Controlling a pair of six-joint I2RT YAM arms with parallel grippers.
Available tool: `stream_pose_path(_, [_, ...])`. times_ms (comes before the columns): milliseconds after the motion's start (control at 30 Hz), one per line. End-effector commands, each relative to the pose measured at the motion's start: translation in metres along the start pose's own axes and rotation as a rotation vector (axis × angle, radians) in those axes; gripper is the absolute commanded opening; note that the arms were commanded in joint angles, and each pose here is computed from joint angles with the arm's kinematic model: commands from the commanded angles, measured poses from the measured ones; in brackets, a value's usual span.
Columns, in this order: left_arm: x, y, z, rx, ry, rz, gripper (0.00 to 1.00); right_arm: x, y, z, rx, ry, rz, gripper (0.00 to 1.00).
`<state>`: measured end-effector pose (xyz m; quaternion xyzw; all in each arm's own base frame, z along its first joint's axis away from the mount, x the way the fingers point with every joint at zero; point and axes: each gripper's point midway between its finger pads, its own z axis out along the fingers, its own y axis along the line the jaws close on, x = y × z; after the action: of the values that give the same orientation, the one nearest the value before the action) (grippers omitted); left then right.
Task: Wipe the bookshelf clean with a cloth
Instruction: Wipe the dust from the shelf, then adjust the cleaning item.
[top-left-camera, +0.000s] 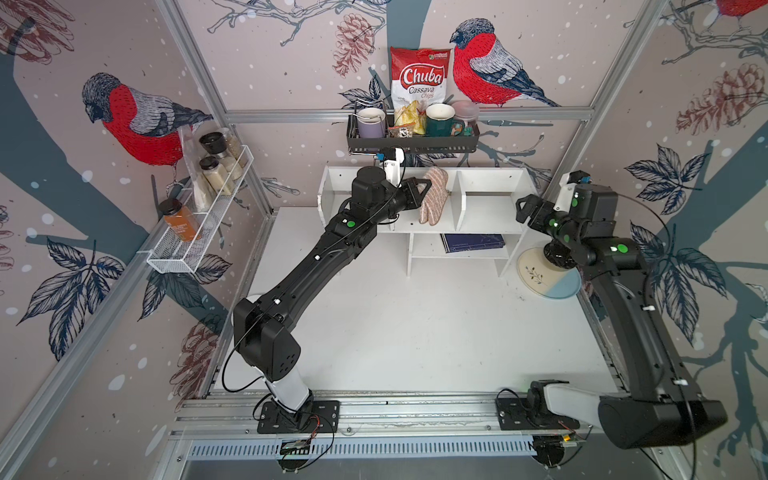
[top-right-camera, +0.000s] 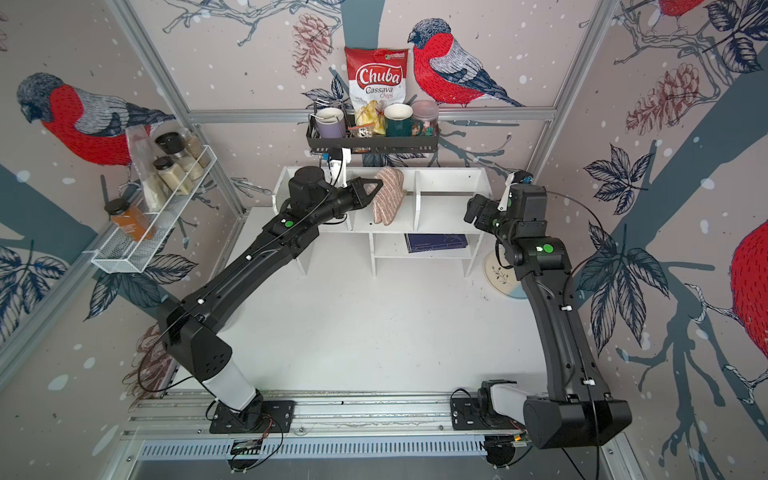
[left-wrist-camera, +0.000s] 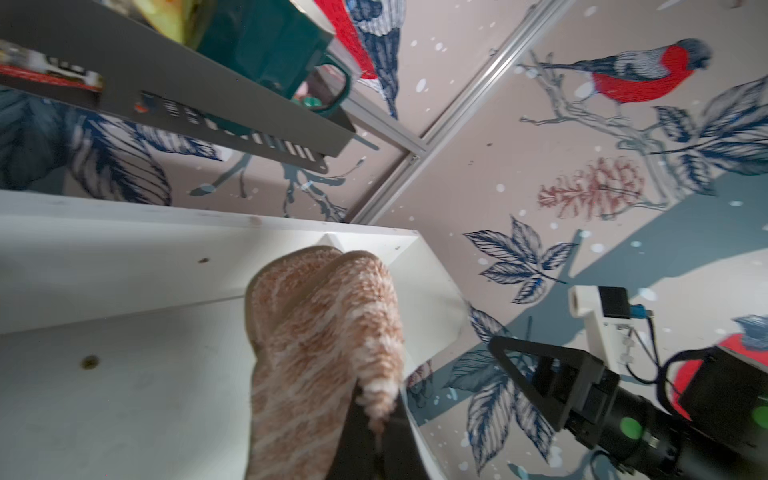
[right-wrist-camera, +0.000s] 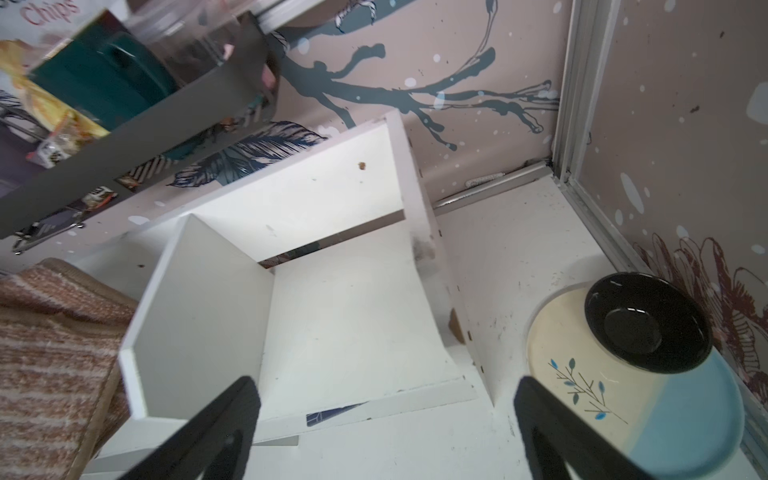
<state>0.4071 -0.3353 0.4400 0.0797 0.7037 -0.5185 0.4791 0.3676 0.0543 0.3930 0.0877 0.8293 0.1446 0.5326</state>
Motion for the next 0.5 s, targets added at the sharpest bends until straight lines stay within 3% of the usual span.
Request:
stream_pose_path(0, [-0.025, -0.044, -0.015, 0.189, -0.093, -0.022, 0.00, 0.000, 0.059, -0.025, -0.206, -0.024, -0.088, 0.98])
stream_pose_path(200, [-0.040, -0.079, -0.035, 0.413, -0.173, -0.146, 0.00, 0.032, 0.183, -0.070, -0.721, 0.003, -0.124, 0.99])
stream_pose_path(333, [-0.042, -0.089, -0.044, 0.489, -0.185, -0.201, 0.00, 0.042, 0.223, -0.073, -0.867, 0.039, -0.088, 0.99])
stream_pose_path(467, [-0.043, -0.099, -0.056, 0.532, -0.197, -0.199, 0.00, 0.036, 0.234, -0.072, -0.916, 0.028, -0.041, 0.99])
